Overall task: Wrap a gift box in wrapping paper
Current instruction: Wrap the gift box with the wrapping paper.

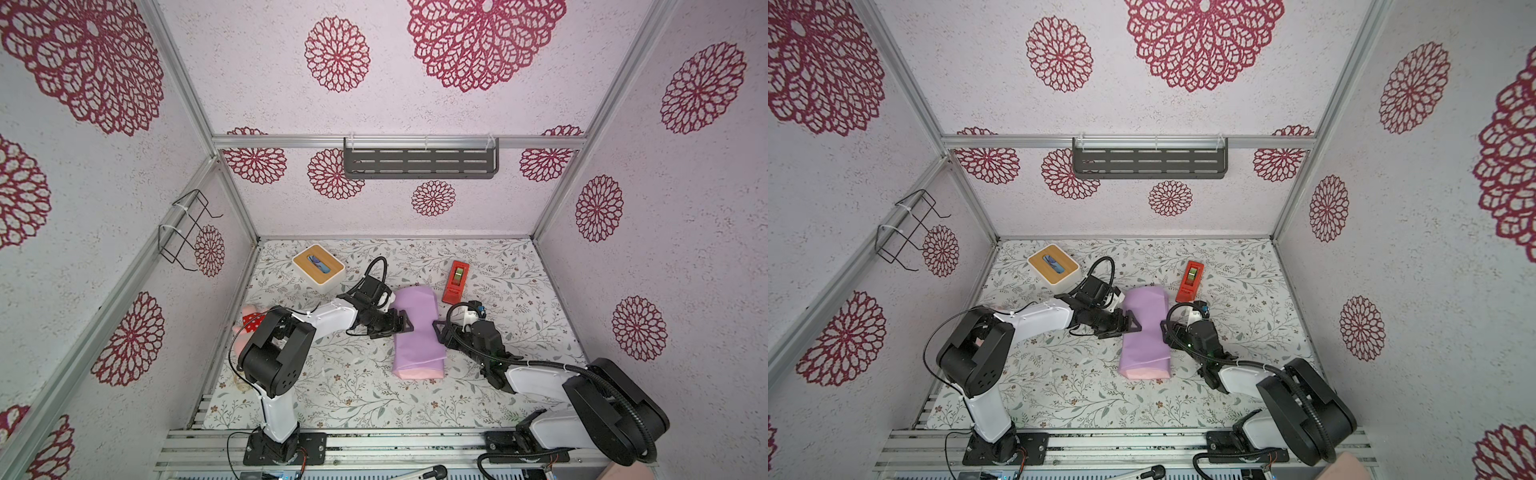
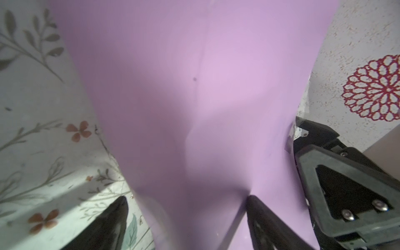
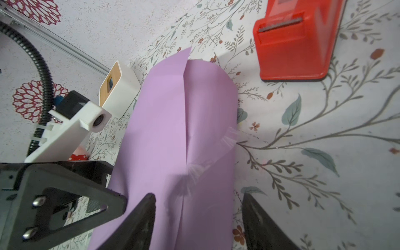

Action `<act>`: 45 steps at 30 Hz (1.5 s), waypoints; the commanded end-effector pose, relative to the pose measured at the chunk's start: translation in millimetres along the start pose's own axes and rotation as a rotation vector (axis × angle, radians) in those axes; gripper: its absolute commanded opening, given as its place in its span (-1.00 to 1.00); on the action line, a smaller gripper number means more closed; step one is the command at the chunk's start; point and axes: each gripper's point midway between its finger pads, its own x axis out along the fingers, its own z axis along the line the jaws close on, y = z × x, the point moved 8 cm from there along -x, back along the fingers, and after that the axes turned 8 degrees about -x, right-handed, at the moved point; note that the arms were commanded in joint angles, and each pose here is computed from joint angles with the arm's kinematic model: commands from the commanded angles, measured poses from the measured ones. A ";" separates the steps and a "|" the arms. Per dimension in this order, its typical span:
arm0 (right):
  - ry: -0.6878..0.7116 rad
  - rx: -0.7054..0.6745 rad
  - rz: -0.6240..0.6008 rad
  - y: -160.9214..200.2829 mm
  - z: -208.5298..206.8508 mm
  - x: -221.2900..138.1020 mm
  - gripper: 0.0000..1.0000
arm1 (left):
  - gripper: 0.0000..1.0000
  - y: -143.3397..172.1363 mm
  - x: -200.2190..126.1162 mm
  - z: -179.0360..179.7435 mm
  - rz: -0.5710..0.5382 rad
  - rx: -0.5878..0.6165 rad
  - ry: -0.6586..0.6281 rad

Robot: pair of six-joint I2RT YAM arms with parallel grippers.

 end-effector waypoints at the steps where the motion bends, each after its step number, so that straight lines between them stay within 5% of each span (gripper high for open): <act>1: -0.010 -0.024 -0.022 -18.1 3.2 -6.2 0.48 | 0.75 11.3 13.5 38.7 0.043 -0.076 -0.160; 11: 0.144 -0.112 -0.009 -59.0 5.8 -37.1 0.60 | 0.75 11.8 15.1 39.7 0.049 -0.082 -0.160; 23: 0.200 -0.245 0.340 -61.0 56.8 2.8 0.14 | 0.75 10.8 16.3 39.4 0.052 -0.081 -0.163; 45: 0.179 -0.242 0.450 -48.8 63.0 32.4 0.07 | 0.75 10.0 15.0 38.8 0.049 -0.080 -0.168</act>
